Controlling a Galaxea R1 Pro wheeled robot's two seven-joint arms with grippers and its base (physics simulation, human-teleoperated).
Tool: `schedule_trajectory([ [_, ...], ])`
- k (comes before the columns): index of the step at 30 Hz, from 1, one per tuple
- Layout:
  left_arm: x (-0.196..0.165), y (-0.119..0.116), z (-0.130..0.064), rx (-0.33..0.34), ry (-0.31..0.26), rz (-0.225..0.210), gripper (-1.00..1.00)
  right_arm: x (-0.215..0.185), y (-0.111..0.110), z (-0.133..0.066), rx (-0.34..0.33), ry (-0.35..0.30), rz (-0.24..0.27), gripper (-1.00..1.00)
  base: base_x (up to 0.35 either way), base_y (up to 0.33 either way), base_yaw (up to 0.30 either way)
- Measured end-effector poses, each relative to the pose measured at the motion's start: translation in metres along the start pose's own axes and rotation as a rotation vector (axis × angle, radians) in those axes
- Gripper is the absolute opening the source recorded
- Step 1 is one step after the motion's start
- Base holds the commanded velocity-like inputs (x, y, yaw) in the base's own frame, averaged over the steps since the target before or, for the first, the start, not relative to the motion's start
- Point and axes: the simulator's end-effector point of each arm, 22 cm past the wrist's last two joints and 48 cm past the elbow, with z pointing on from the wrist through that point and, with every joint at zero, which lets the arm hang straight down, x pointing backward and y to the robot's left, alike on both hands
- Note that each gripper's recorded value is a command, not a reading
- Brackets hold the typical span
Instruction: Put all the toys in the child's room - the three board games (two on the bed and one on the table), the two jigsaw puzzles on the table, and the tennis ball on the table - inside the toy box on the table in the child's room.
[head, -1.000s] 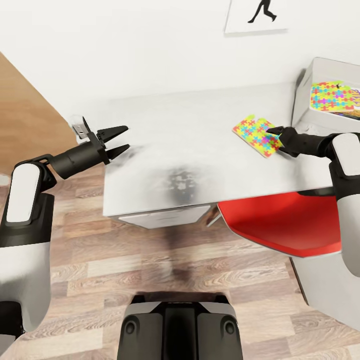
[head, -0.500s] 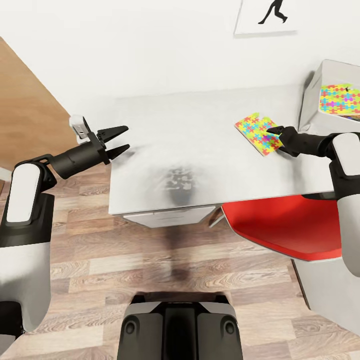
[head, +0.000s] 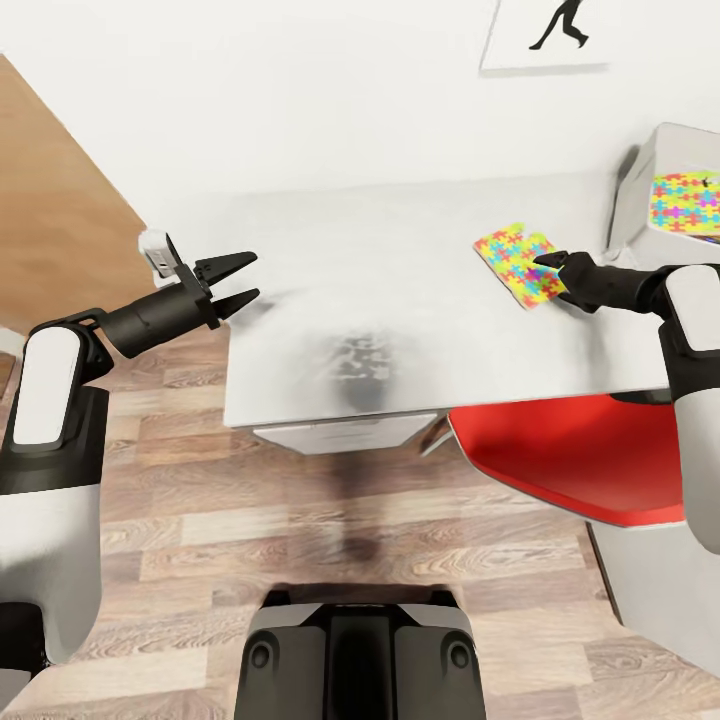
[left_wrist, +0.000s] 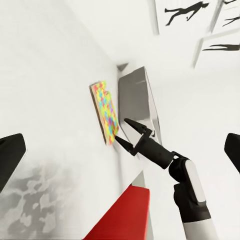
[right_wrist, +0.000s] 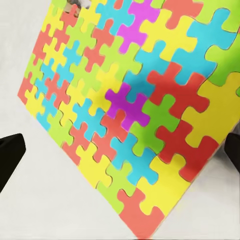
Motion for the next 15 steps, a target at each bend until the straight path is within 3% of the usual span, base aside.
schedule_trajectory([
  [15, -0.0001, -0.0003, -0.0001, -0.001, -0.001, 0.003, 1.00, -0.0002, 0.0001, -0.0001, 0.000, 0.000, 0.000, 1.00, 0.000, 0.000, 0.251],
])
